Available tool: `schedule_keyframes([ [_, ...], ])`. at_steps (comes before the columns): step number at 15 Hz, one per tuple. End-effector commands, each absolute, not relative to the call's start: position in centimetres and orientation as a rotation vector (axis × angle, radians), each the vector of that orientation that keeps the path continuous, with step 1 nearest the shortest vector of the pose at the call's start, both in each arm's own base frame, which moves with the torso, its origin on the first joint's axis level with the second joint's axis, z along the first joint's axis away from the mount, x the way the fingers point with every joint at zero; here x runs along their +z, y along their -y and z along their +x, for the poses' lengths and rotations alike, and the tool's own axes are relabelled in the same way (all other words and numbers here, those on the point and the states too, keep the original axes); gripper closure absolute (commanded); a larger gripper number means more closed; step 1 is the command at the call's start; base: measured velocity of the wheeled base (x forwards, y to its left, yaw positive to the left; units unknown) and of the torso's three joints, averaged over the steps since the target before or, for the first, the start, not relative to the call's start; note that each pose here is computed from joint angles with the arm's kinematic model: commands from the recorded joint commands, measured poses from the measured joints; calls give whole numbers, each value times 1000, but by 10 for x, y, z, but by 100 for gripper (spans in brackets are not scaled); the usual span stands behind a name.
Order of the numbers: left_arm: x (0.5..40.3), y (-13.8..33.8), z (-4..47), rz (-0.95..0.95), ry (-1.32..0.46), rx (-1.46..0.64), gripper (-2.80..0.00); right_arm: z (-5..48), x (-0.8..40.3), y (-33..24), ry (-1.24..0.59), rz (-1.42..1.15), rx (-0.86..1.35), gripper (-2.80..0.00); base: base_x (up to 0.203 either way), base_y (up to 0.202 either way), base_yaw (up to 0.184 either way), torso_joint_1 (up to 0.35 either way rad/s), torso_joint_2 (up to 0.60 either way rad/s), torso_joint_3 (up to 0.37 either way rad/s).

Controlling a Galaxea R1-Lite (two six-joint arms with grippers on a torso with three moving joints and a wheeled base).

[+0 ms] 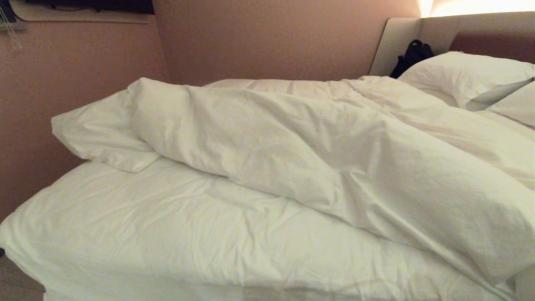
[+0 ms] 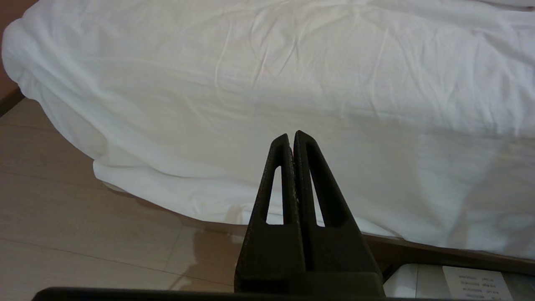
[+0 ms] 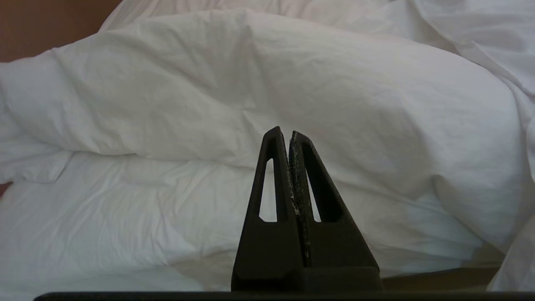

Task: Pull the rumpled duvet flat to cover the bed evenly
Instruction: Flatten the corners of the folded blanket

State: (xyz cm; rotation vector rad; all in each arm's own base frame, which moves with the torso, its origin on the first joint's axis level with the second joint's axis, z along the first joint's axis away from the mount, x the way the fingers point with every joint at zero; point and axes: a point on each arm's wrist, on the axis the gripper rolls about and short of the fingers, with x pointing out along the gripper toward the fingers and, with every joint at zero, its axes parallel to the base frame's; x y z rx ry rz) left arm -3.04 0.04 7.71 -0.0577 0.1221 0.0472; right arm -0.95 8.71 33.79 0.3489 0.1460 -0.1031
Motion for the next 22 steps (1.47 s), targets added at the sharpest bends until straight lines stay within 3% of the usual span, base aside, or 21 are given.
schedule_keyframes([
  [1,77,0,-30,-58,-123,48,0,-5,340,-76,-162,392,-99,0,0,0,0,0,0,0],
  [7,77,0,-30,-58,-123,48,0,2,345,-51,-191,416,-153,0,0,0,0,0,0,0],
  [12,77,0,-30,-58,-123,48,0,-8,345,-24,-355,385,-286,0,0,0,0,0,0,0],
  [16,77,0,-30,-58,-123,47,0,-23,347,-11,-277,296,-400,0,0,0,0,0,0,0],
  [22,78,0,-31,-58,-121,47,0,-92,324,-9,-86,262,-324,0,0,0,0,0,0,0],
])
